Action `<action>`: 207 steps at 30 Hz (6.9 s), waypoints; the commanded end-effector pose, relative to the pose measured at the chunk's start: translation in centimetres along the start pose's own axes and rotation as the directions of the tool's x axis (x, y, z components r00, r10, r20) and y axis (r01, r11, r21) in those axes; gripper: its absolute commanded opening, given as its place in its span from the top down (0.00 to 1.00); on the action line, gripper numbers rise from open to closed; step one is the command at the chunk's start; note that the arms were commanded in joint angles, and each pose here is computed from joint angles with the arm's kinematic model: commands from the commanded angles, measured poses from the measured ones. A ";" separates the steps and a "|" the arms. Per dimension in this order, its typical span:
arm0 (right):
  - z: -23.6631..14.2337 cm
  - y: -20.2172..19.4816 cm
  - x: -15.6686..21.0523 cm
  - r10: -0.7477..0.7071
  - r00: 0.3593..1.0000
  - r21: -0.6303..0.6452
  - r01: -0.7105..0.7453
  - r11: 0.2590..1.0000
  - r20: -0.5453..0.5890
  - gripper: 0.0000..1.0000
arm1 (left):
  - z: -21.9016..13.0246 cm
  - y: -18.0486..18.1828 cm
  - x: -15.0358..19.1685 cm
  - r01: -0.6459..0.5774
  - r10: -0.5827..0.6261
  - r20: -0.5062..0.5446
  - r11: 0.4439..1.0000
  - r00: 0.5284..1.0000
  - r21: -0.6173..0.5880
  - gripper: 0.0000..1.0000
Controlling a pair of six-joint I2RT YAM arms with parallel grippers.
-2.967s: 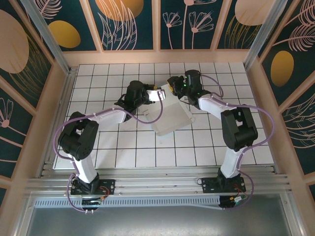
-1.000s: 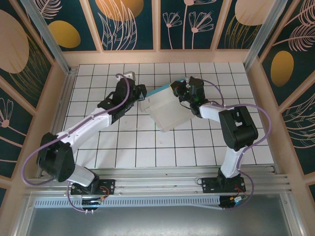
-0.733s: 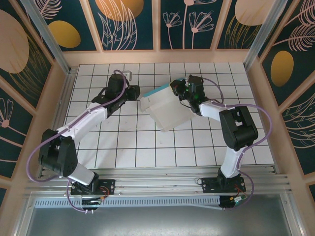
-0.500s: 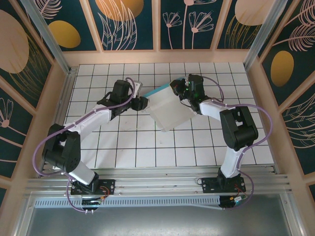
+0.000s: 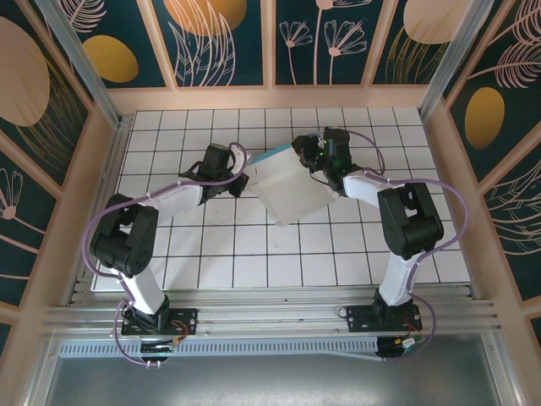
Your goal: Fold the paper box
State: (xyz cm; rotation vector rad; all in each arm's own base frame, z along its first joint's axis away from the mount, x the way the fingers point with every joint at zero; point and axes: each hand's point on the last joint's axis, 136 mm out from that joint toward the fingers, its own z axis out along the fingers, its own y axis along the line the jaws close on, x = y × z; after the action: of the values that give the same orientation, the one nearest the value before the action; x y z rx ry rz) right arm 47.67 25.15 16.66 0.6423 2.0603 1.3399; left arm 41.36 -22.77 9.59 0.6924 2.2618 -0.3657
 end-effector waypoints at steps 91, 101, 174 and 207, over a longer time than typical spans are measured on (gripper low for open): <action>3.1 1.7 3.6 0.023 0.998 -0.027 -0.025 0.999 -0.056 1.00 | 2.4 -0.7 -11.1 0.843 -0.998 -0.042 0.018 0.049 0.538 0.80; 3.1 1.1 3.4 0.028 0.998 -0.009 -0.029 1.000 -0.052 1.00 | 3.8 -0.8 -11.6 0.844 -0.997 -0.060 0.014 0.055 0.536 0.75; 5.1 -1.0 -1.9 0.110 0.988 0.110 -0.123 0.986 0.112 1.00 | 14.5 -6.3 -2.1 0.793 -0.779 -0.150 0.605 0.609 0.075 0.60; 2.4 0.4 -2.1 0.061 0.993 0.065 -0.067 0.996 0.099 1.00 | 8.7 -1.9 -5.5 0.270 -0.289 -0.019 0.869 0.957 0.415 0.24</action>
State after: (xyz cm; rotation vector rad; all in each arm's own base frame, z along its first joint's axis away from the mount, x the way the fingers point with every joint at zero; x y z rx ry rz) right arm 51.02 25.75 14.99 0.8253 2.0508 1.2570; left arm 49.47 -29.00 8.04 0.4980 2.2718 -0.8873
